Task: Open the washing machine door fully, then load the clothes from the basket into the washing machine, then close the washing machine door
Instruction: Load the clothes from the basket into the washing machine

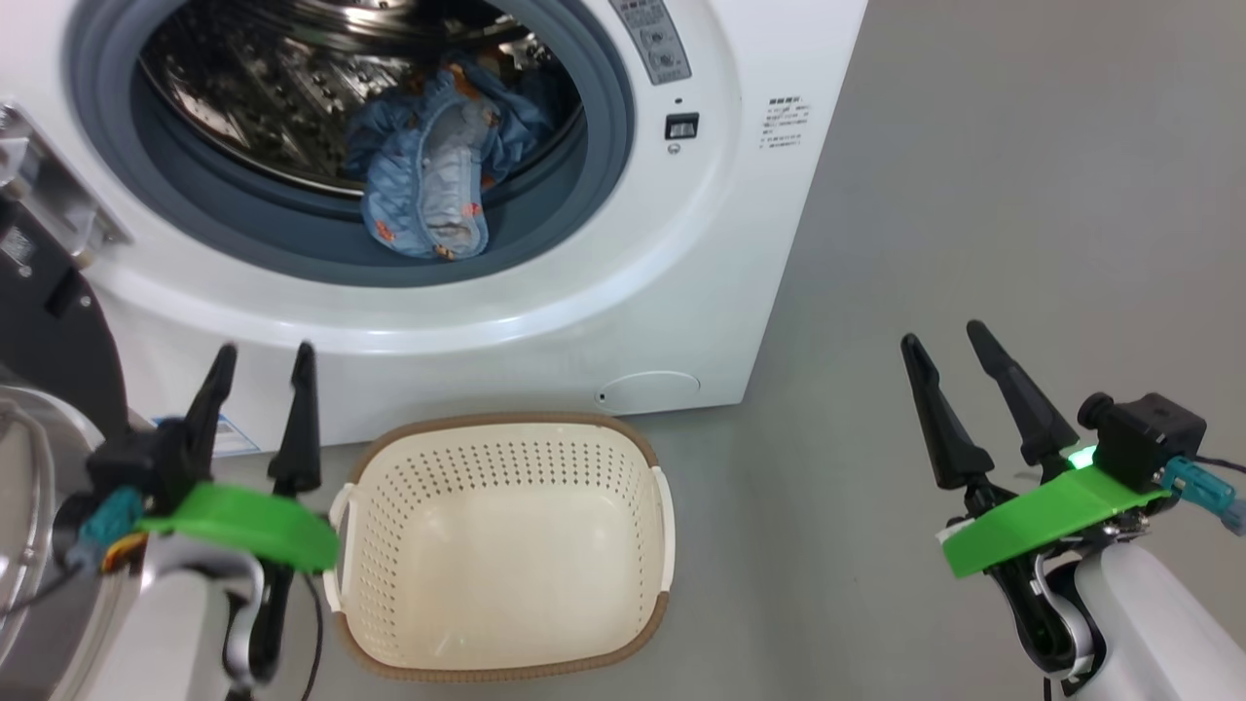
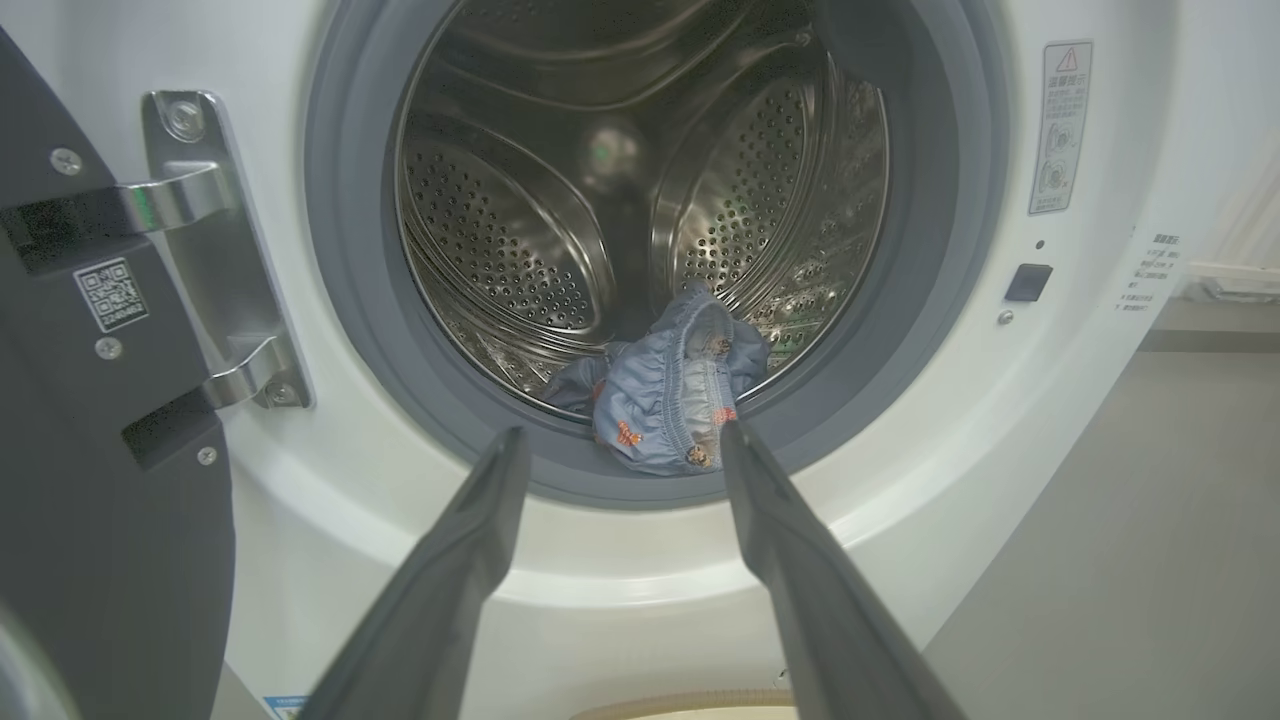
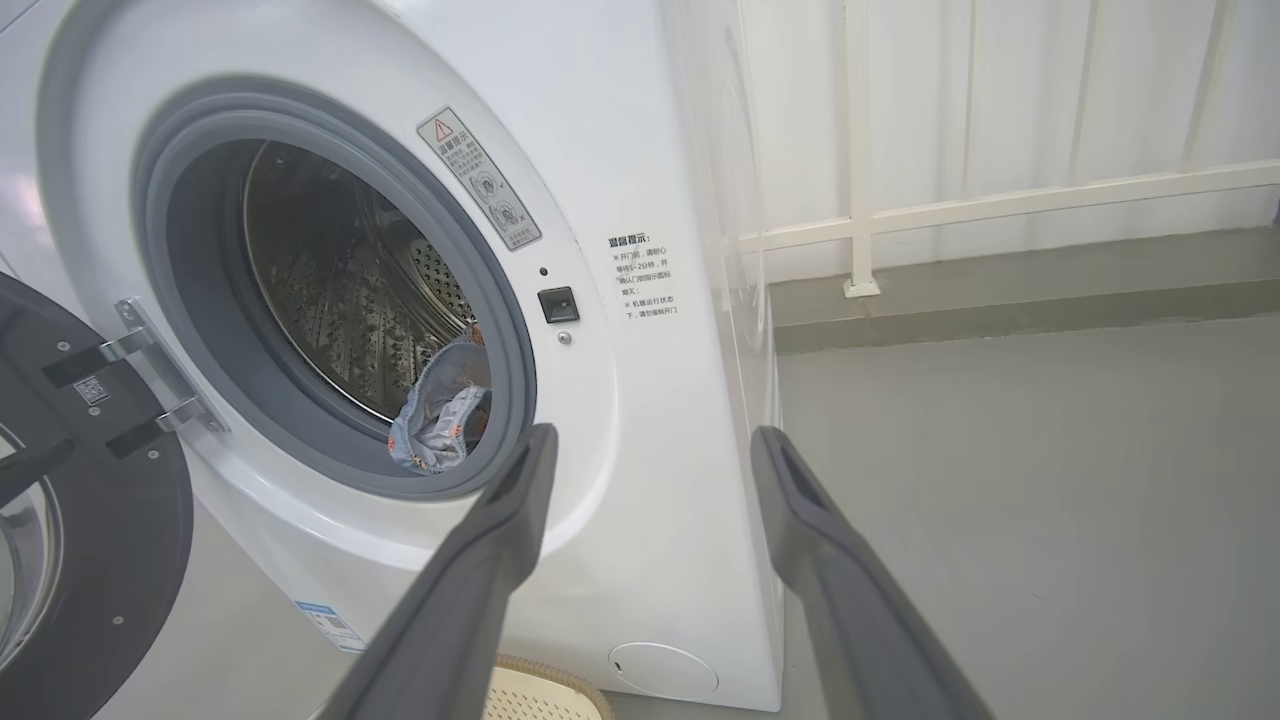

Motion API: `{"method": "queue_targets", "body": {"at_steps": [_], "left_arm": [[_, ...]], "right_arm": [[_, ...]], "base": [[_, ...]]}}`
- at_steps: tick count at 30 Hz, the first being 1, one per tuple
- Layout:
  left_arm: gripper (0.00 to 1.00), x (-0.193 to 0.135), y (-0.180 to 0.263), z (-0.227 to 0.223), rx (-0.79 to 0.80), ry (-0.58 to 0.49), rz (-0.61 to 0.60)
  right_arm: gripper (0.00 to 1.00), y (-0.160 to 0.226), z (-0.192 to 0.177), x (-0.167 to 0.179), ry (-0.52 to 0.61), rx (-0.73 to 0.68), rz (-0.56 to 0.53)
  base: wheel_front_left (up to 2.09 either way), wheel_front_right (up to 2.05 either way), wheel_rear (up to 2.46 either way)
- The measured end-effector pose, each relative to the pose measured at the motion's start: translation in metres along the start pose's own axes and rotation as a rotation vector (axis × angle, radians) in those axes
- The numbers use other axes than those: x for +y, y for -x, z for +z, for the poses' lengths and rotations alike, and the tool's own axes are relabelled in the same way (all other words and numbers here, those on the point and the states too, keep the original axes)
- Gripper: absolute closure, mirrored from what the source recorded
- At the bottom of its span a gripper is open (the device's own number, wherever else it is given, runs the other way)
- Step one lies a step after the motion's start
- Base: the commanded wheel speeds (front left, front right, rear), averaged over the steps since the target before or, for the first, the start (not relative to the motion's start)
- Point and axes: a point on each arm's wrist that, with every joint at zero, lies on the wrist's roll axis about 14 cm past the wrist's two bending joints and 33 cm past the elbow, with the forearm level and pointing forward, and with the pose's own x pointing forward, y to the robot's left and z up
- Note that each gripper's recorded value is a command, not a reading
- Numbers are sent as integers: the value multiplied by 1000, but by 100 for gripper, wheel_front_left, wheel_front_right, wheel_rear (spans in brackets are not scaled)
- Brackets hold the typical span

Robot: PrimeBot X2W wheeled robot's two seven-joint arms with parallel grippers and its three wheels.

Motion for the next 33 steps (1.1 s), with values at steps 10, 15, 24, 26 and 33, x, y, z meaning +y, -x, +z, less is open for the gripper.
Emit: {"method": "queue_targets", "body": {"at_steps": [10, 15, 24, 26, 33], "left_arm": [[0, 14, 38, 2, -25, 14, 58], [0, 14, 49, 6, -42, 18, 71], [0, 12, 59, 9, -54, 26, 75], [0, 12, 59, 11, -60, 35, 77], [0, 11, 59, 11, -62, 41, 77]], "right_arm": [[0, 9, 5, 3, 1, -9, 3], [0, 11, 11, 4, 7, -23, 7], [0, 17, 13, 3, 17, -23, 5], [0, 17, 13, 3, 19, -23, 6], [0, 17, 12, 3, 16, -20, 8]], "base": [[0, 0, 0], [0, 0, 0], [0, 0, 0], [0, 0, 0], [0, 0, 0]]}}
